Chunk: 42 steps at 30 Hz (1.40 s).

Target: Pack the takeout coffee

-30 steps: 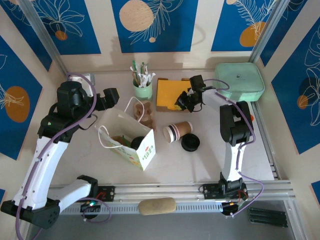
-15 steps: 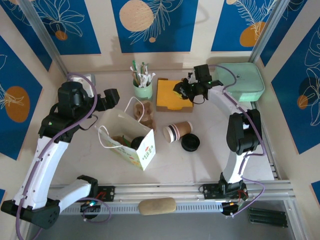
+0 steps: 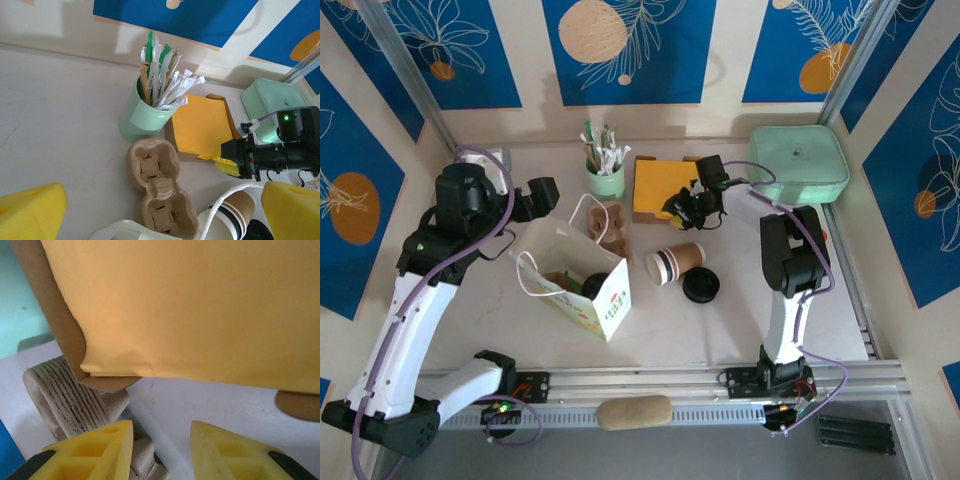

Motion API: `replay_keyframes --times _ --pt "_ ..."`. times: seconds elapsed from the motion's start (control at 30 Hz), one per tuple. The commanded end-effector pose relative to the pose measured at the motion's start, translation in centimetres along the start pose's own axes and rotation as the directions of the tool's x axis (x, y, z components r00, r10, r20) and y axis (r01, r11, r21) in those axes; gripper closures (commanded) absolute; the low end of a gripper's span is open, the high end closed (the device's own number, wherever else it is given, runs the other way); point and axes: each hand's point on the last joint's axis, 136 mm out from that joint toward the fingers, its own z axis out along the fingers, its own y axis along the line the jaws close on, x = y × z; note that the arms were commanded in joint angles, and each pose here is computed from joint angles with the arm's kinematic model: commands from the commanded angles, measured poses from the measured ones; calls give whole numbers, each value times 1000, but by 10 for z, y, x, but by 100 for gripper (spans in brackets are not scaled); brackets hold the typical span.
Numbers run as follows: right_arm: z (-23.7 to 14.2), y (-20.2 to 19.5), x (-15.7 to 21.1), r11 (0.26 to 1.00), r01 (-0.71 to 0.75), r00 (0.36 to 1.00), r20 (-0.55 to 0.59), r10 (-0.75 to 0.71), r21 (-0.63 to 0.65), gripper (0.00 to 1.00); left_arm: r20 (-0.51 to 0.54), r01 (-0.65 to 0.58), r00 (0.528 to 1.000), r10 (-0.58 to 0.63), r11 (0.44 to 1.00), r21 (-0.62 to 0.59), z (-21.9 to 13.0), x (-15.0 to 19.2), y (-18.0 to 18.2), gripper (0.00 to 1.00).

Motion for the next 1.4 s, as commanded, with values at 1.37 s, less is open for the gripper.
replay_keyframes --times 1.37 --pt "10 -19 -25 997 -72 997 9 71 28 81 11 4 1000 -5 1000 13 1 -3 -1 1"
